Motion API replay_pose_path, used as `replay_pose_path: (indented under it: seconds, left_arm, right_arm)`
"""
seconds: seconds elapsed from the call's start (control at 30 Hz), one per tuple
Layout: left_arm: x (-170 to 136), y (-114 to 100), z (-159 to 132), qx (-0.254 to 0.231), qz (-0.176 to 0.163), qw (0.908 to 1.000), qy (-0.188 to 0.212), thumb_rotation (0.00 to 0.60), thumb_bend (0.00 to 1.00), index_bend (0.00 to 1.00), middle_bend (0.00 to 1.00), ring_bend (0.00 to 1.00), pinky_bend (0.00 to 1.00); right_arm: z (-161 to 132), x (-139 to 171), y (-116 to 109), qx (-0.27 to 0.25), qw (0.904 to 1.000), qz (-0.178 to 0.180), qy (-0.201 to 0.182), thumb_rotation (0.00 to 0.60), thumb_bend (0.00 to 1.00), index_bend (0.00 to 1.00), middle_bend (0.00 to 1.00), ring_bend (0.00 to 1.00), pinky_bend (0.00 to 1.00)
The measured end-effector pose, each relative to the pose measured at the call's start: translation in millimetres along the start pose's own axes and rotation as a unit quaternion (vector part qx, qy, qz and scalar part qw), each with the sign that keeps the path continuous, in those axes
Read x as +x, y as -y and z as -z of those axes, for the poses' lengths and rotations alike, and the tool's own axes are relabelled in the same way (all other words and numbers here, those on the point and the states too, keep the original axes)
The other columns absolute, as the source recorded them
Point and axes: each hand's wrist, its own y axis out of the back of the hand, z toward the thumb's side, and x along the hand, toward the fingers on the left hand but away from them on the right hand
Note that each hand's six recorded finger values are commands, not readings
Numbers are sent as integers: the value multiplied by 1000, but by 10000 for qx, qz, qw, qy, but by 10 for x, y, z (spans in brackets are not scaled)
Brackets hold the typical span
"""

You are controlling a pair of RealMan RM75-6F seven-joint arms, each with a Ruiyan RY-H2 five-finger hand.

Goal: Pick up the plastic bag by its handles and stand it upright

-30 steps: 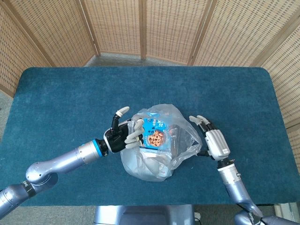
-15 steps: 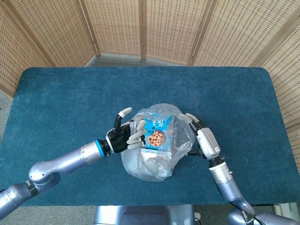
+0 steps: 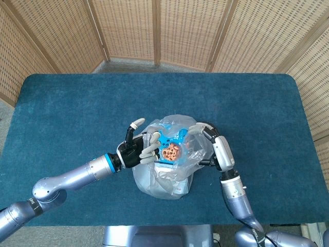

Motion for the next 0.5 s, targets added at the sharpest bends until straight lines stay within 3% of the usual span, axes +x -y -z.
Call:
replay_pose_path:
  seconds: [0.27,0.5]
  left_arm:
    - [-13,2,21,-29,16,10000,-34,0,329,659,845,955,940]
    - [-44,15,-3,-45,43,10000,-13,0,329,659,844,955,941]
  right_arm:
    - [-47,-110,-87,-226,9983,534,4,600,162,402,368,257,142]
    - [-58,-202,-357,-100,9955,936,-81,600,162,401,368,258,142]
